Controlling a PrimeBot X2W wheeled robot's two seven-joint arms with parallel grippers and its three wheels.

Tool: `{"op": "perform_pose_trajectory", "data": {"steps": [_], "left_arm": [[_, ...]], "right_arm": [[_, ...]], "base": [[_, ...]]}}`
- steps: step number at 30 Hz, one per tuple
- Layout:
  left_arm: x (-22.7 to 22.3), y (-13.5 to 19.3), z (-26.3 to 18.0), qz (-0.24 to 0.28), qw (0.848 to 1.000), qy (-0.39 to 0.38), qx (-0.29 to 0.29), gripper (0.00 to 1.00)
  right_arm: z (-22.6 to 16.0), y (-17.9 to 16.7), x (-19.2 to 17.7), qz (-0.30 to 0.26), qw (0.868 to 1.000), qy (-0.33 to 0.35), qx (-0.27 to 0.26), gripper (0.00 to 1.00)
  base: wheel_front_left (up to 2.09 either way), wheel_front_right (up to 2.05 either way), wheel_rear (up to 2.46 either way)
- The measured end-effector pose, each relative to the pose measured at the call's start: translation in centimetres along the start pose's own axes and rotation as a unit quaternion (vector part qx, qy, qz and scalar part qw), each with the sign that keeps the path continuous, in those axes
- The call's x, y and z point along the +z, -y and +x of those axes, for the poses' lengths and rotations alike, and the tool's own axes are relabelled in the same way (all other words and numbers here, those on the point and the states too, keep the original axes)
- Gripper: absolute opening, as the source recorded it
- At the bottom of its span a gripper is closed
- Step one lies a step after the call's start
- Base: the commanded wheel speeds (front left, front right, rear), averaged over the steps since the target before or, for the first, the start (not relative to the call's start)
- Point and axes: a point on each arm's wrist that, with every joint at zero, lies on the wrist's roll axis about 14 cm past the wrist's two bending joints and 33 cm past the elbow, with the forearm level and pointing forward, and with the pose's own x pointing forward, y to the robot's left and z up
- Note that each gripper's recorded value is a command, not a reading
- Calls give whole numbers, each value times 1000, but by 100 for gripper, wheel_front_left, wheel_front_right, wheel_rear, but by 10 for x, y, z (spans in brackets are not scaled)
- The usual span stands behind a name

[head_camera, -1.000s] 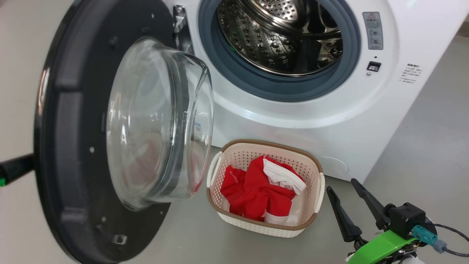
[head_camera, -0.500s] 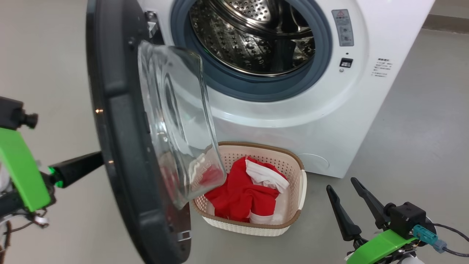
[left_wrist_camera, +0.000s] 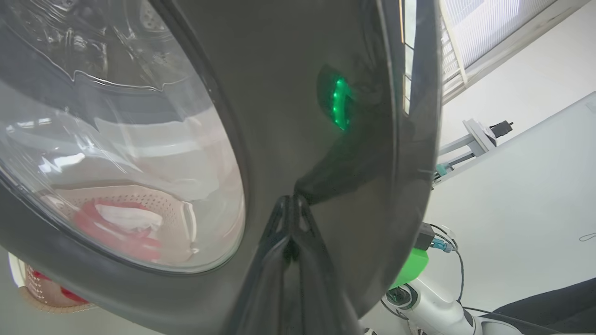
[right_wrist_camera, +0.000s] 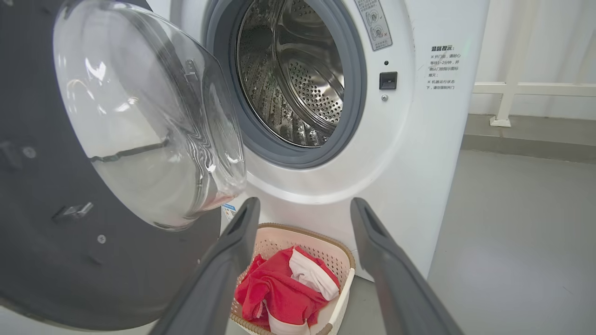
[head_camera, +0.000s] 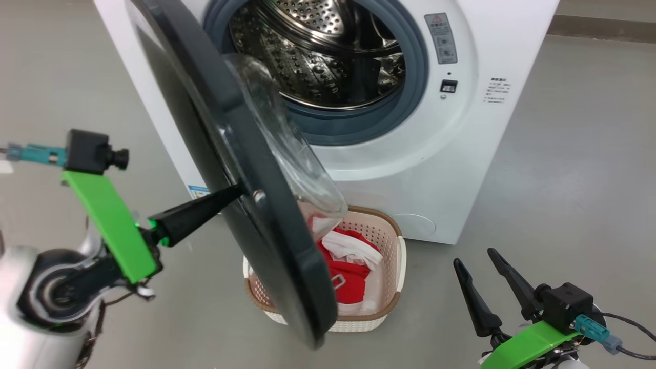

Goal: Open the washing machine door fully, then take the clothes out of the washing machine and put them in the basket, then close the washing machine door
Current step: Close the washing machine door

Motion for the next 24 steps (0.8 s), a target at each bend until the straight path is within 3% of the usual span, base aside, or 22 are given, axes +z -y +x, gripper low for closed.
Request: {"op": "perform_pose_trajectory", "data": {"steps": [13, 24], "left_arm": [[-6, 36, 68, 14, 998, 19, -55, 0], [-2, 27, 116, 21, 997, 52, -45, 0]], "right_arm": [[-10, 19, 0, 9, 999, 5, -35, 100], [-16, 42, -4, 15, 997, 2, -71, 100]], "base": [[0, 0, 0], [0, 0, 0]]}}
